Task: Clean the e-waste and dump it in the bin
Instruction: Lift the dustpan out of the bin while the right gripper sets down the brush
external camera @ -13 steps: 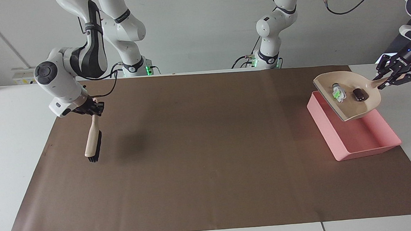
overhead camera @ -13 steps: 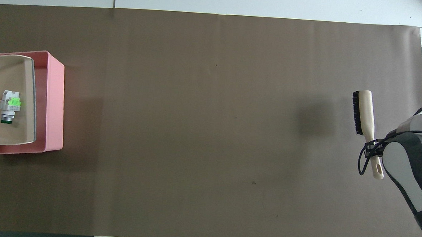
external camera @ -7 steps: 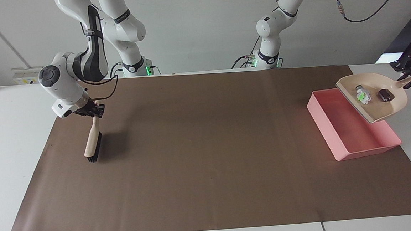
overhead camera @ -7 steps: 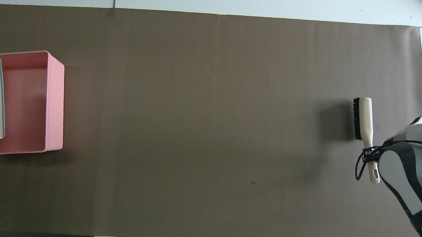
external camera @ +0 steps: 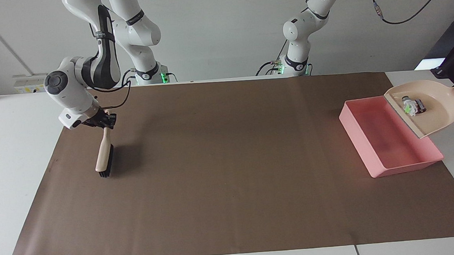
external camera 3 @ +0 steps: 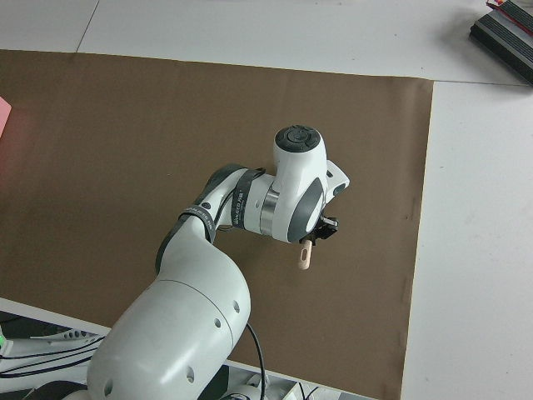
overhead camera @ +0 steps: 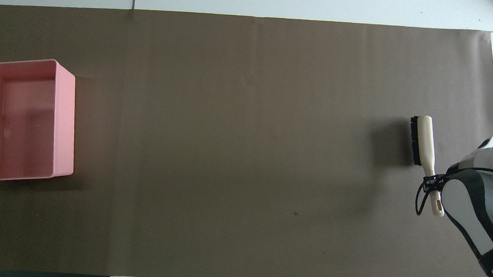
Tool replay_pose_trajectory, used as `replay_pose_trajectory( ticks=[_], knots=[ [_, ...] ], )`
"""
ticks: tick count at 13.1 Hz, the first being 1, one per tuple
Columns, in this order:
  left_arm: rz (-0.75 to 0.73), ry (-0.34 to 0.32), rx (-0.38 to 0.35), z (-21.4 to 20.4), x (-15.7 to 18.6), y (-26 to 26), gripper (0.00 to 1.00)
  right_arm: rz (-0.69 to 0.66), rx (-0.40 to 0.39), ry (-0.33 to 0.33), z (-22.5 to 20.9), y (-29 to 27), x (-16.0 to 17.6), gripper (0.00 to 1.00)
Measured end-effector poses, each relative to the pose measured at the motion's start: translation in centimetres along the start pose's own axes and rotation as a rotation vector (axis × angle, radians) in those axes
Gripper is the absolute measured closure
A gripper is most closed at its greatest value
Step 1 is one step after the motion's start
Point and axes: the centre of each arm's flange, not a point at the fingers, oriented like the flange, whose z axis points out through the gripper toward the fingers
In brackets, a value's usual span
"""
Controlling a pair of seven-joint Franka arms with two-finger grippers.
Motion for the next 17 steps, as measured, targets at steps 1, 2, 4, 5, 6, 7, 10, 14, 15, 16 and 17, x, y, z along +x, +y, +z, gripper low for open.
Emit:
replay_pose_trajectory(
  ticks=[1, 2, 4, 5, 6, 7, 10, 14, 15, 16, 17],
  knots=[
    [0.023, -0.045, -0.007, 0.0, 0.5, -0.7, 0.66, 0.000, 0.000, 0.003, 0.2, 0.1, -0.1, 0.74],
    [0.044, -0.088, -0.014, -0.1, 0.8, -1.2, 0.66, 0.000, 0.000, 0.004, 0.3, 0.1, -0.2, 0.74],
    [0.078, -0.155, -0.022, -0.3, 1.3, -2.0, 0.66, 0.000, -0.001, 0.006, 0.4, 0.1, -0.2, 0.74],
    [0.089, -0.168, -0.025, -0.3, 1.7, -2.2, 0.66, 0.000, -0.001, 0.007, 0.3, 0.1, -0.2, 0.69],
    [0.098, -0.175, -0.028, -0.3, 2.0, -2.5, 0.66, 0.000, -0.001, 0.008, 0.3, 0.1, -0.3, 0.55],
    [0.107, -0.188, -0.036, -0.4, 2.2, -2.6, 0.66, 0.000, -0.002, 0.011, 0.2, 0.1, -0.3, 0.44],
    [0.151, -0.248, -0.068, -1.0, 3.5, -3.3, 0.66, 0.002, -0.012, 0.054, -1.6, 0.3, 0.5, 0.07],
    [0.177, -0.193, -0.094, -3.2, 6.4, -2.7, 0.66, -0.004, -0.043, 0.164, -7.9, 0.4, 2.1, 0.00],
    [0.183, -0.139, -0.093, -3.8, 7.2, -2.2, 0.66, 0.000, -0.051, 0.192, -9.5, 0.1, 2.2, 0.00],
    [0.189, -0.078, -0.087, -4.1, 8.0, -1.9, 0.66, 0.027, -0.054, 0.212, -11.0, -0.7, 2.3, 0.00],
    [0.195, -0.027, -0.087, -4.2, 8.7, -1.7, 0.66, 0.070, -0.052, 0.222, -12.3, -2.0, 2.4, 0.00]
  ],
)
